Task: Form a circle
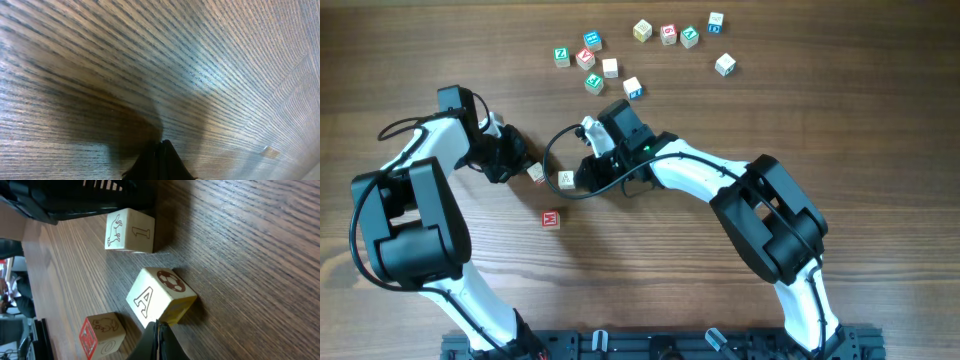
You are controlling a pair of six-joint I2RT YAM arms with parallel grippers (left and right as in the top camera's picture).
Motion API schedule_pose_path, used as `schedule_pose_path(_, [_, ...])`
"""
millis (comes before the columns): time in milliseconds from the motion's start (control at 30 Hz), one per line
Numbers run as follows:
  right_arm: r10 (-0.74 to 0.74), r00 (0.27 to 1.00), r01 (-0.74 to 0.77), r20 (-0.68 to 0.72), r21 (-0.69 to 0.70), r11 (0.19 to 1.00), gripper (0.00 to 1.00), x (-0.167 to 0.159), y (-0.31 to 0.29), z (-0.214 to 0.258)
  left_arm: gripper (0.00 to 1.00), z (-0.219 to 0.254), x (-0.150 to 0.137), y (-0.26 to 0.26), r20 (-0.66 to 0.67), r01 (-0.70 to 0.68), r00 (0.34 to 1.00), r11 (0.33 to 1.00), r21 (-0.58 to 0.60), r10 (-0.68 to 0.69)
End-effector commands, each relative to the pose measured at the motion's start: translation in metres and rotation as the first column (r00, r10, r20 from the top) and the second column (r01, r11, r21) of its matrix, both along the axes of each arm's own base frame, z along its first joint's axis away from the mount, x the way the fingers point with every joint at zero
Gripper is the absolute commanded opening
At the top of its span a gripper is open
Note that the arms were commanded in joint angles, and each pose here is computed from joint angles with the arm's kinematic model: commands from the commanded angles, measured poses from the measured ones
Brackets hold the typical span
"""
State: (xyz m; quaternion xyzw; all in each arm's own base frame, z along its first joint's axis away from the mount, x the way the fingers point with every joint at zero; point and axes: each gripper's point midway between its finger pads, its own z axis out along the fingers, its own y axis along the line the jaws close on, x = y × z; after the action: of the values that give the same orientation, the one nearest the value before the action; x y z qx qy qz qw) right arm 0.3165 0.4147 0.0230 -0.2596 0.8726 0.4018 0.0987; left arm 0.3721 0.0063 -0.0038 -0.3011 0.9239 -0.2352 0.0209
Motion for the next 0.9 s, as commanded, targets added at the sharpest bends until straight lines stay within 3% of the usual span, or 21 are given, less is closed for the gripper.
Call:
schedule_pose_path(0, [0.015,1.000,-0.015,-0.007,-0.006,1.000,0.05,-0.004,0.000,-0.007,0.04,-0.012,-0.006,0.007,-0.031,0.014,0.999,0.998,0.064,-0.012])
schedule_pose_path(100, [-0.127,0.992,0.126,-0.002,-0.112,0.986,0.05,0.013,-0.015,-0.021,0.04,-0.012,-0.006,0.007,-0.031,0.014,0.999,0.998,0.064,-0.012])
schedule_pose_path(700, [-0.151,0.988,0.152,0.021,-0.123,0.981,0.04,0.020,-0.017,-0.025,0.04,-0.012,-0.006,0.007,-0.031,0.014,0.999,0.998,0.064,-0.012])
schedule_pose_path(867, [-0.218,0.976,0.213,-0.019,-0.146,0.966,0.05,0.024,-0.020,-0.037,0.04,-0.012,-0.007,0.007,-0.032,0.014,0.999,0.998,0.064,-0.012])
